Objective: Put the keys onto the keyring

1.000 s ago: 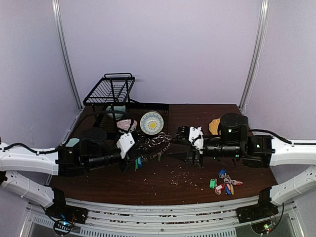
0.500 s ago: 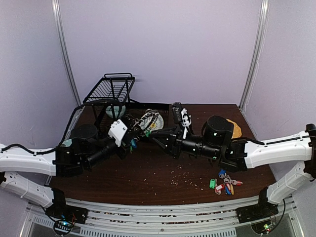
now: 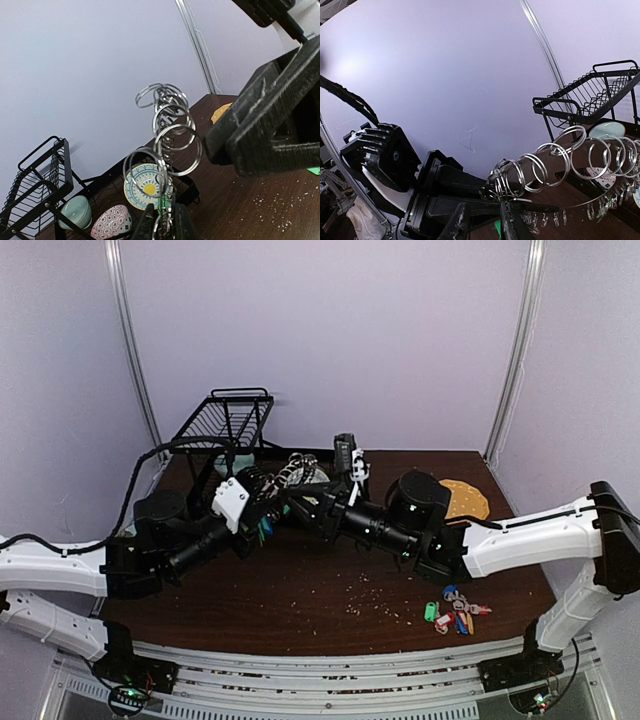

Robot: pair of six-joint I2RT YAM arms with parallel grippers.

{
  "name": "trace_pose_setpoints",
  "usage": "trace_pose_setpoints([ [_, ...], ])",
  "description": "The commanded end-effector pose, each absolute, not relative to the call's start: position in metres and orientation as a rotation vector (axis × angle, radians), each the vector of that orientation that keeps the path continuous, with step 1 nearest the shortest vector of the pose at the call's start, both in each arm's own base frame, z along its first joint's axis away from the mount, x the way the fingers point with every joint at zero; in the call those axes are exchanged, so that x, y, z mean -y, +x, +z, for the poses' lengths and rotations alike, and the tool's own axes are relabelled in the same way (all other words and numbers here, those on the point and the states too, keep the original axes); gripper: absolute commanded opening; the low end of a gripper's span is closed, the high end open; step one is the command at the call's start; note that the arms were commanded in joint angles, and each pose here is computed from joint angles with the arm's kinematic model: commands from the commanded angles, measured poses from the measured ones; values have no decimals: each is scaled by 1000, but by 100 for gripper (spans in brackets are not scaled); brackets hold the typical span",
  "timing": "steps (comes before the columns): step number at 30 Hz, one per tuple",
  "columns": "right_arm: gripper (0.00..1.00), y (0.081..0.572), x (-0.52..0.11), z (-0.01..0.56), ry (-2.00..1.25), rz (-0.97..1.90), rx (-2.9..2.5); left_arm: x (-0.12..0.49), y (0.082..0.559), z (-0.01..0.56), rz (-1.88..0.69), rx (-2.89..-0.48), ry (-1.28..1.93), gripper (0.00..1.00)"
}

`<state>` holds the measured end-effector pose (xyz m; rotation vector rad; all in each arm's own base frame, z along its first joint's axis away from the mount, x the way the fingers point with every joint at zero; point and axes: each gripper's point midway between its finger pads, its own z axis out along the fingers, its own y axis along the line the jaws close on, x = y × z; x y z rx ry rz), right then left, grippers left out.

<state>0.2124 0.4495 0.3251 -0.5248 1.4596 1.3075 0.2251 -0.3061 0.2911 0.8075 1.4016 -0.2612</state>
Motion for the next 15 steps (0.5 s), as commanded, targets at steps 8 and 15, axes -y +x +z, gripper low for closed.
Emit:
trace_pose_setpoints([
  [8,9,216,-459,350,-546,1313,-1366,306,220,321,-322,-1322,740,0],
  [15,7,216,-458,350,-546,1304,-1373,307,221,319,-320,-1325,745,0],
])
